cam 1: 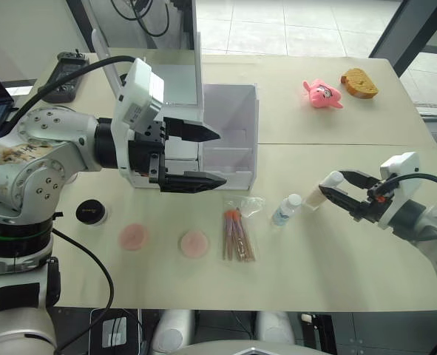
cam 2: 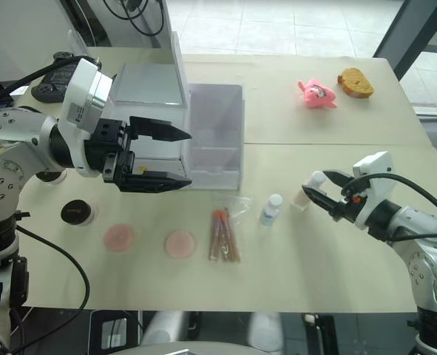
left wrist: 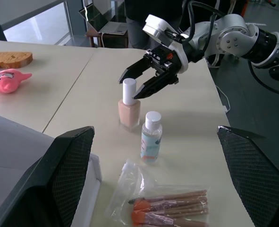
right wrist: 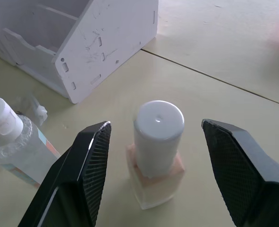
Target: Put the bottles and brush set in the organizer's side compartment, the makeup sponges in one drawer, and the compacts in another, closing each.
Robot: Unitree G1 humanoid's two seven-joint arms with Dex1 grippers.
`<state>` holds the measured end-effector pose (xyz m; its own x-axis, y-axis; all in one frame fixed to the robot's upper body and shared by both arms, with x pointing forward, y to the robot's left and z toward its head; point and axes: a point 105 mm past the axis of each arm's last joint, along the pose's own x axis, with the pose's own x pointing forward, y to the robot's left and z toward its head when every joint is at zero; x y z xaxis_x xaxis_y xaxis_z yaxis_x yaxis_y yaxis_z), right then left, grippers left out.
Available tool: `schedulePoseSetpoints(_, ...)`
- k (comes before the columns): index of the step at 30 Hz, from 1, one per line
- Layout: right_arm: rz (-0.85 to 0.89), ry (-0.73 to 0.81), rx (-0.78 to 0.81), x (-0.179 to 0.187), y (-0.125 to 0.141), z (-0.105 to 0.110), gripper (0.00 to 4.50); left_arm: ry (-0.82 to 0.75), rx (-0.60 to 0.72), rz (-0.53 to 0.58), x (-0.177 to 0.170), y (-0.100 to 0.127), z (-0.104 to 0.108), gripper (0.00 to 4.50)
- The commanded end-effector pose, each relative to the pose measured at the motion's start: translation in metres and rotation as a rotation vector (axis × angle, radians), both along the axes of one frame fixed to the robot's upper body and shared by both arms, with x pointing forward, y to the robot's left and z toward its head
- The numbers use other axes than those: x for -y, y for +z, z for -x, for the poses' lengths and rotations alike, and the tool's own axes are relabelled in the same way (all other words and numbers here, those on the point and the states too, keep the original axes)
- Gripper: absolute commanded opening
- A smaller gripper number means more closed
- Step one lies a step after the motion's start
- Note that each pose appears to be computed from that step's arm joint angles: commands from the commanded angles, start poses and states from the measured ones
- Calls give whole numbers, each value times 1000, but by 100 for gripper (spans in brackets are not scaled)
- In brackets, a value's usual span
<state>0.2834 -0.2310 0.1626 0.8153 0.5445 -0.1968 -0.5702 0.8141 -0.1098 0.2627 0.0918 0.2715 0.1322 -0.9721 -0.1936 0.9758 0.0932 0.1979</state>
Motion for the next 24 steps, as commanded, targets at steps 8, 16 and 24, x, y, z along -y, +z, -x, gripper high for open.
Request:
schedulePoseSetpoints(8,10,24,80,-1,11,-7,204,10,25,13,-5,9,1,450)
schedulePoseSetpoints(16,20,36,90,2,16,-7,204,30,10,13,-8,3,-1,450)
schedulePoseSetpoints(24,39,47,72,0,8,-9,204,38,8,17,-8,3,-2,450)
